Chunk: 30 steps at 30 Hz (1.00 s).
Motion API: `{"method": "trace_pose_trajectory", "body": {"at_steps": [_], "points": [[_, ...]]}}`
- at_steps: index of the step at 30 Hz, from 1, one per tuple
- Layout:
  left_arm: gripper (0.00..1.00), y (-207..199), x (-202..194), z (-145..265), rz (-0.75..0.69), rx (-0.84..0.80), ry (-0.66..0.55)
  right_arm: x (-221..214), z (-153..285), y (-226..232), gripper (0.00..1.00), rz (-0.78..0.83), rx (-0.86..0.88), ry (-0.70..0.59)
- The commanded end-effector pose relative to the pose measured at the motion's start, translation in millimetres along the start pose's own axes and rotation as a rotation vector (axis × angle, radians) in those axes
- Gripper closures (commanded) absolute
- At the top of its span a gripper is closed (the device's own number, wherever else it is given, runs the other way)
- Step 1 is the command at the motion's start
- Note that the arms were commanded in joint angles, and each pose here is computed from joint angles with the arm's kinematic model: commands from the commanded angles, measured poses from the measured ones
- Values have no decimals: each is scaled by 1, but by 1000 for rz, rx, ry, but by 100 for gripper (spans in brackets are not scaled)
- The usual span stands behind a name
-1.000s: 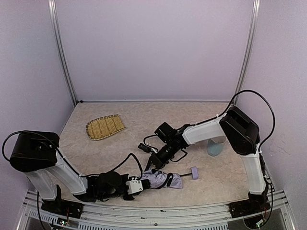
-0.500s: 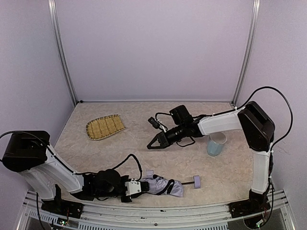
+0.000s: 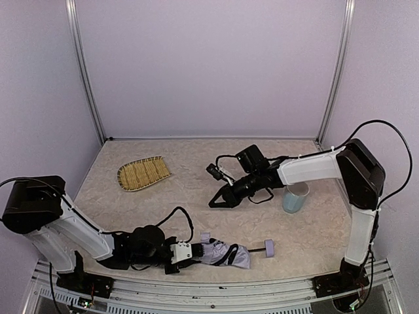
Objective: Put away the umbrella
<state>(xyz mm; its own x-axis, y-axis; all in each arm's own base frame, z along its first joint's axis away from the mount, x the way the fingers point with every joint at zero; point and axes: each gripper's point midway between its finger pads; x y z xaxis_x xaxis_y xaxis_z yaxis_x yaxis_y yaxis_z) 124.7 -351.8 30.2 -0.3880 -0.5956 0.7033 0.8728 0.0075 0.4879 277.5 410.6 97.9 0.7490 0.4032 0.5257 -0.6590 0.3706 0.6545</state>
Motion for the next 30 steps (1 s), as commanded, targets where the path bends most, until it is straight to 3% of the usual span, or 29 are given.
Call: {"method": "trace_pose_trajectory", "body": {"at_steps": [1,5,10,14,17,19,26,30], "points": [[100,-19,-31,-9,124,-142,122,-26,23,17,83,138,-64,43],[100,-23,-42,-17,195,-206,199,-43,49,32,69,294,-153,7],[100,-17,-52,-20,304,-244,240,-74,74,55,52,601,-277,-70],[100,-16,-52,-21,356,-285,232,-111,67,56,28,846,-390,-18],[100,-17,-50,-22,374,-332,234,-119,57,47,10,931,-469,31],[100,-18,-49,-23,381,-354,235,-120,48,38,5,960,-506,73],[100,-15,-48,-22,413,-377,223,-142,22,-4,6,994,-591,252],[100,-16,-49,-24,413,-387,223,-158,12,-25,20,954,-620,348]]}}
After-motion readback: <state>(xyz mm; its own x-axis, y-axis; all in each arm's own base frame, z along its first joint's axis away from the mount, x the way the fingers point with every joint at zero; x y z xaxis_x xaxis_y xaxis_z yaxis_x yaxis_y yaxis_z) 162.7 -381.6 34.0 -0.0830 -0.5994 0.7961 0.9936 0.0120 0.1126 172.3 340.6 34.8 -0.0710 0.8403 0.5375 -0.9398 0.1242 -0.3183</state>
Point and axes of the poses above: each gripper's point midway between its finger pads, its own z axis back along the fingers, its own y axis along the line the jaws close on, x = y × z, and after that the axes turned 12 degrees about -z, right-handed
